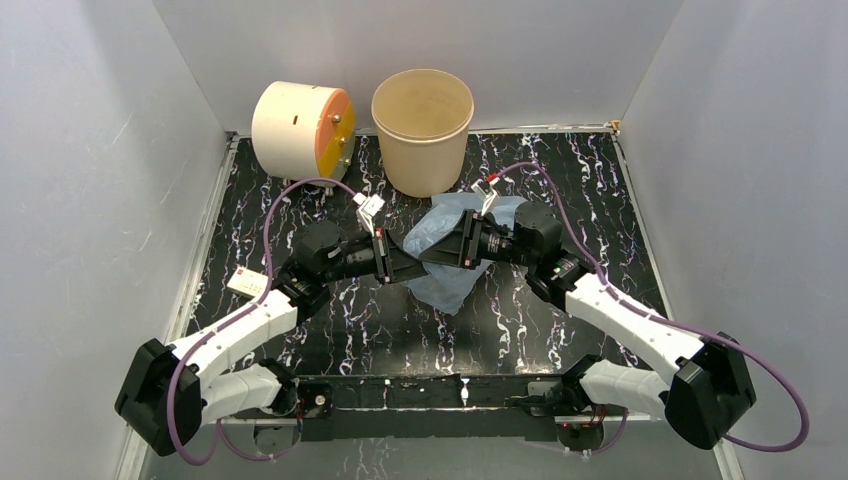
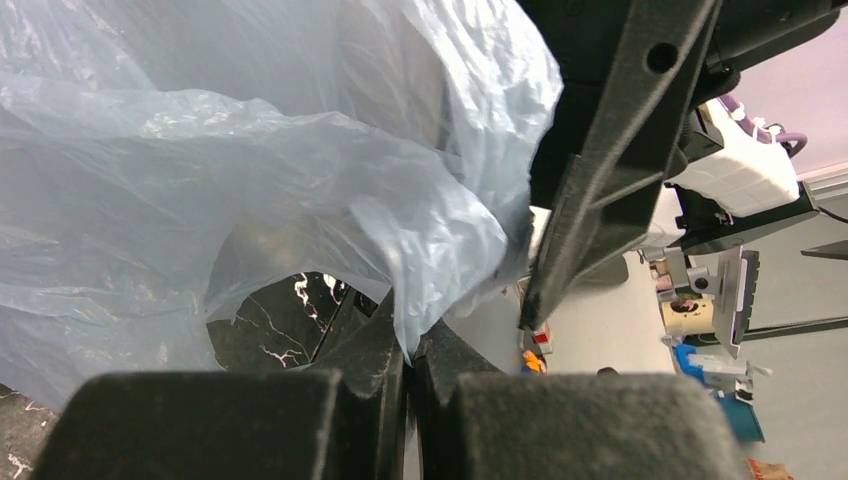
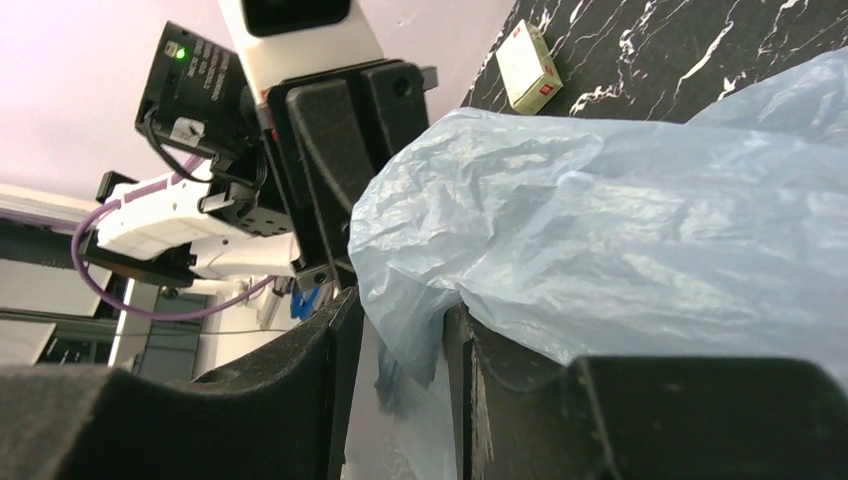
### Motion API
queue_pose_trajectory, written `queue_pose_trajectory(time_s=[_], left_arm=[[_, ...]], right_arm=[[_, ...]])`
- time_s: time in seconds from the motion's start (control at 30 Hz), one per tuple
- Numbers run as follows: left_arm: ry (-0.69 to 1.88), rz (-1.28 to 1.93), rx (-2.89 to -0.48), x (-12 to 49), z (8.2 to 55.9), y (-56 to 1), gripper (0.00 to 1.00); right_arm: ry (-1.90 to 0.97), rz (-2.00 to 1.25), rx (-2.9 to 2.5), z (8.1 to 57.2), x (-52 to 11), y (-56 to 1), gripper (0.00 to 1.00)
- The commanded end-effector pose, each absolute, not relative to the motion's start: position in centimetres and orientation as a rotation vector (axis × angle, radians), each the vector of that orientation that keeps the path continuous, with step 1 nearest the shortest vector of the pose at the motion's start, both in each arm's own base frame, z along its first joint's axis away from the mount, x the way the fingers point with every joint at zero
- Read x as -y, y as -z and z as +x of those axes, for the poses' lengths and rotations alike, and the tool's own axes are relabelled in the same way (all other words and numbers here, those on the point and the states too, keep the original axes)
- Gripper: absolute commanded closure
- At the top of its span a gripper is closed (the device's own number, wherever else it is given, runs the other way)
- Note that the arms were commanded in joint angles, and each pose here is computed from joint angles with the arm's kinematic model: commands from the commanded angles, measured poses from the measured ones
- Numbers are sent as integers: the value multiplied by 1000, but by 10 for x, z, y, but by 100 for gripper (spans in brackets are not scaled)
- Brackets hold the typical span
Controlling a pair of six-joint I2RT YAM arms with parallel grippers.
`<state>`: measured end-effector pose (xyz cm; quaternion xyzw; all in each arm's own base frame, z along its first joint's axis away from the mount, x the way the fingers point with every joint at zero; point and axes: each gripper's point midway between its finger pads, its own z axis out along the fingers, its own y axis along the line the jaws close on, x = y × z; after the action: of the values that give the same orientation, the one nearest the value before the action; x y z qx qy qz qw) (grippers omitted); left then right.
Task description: Put the trash bags into the trash bin
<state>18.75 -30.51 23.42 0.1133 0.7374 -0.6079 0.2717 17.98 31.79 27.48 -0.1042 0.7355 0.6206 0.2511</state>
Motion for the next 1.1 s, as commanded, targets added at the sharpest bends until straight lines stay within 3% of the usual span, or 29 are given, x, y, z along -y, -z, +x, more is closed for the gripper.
queue_pose_trajectory(time_s=[0.0,0.33,0.53,0.63,0.73,0.83,0.9,1.07], left_arm=[[1661,377,-1902,308,184,-254,100],[1664,379,-1917,311,184,-247,100],[1667,383,-1922,313,184,-245,99],[1662,381,-1921,312,184,-244,85],[1643,397,-1932,310,182,-241,77],[1535,460,-2002,302,180,-223,62],[1471,513,-2045,295,174,-212,48],[1424,590,-2030,289,169,-209,45]], right_arm=[[-1708,-254,-1934,193,-324,-288,55],[-1735,-210,-1898,203,-330,-295,55],[-1731,-136,-1962,209,-331,-282,87],[-1738,-76,-1959,212,-329,-278,100],[-1716,-19,-1935,219,-321,-279,100],[-1671,45,-1935,227,-311,-278,100],[-1640,83,-1949,232,-303,-274,100],[-1644,87,-1977,231,-292,-268,100]])
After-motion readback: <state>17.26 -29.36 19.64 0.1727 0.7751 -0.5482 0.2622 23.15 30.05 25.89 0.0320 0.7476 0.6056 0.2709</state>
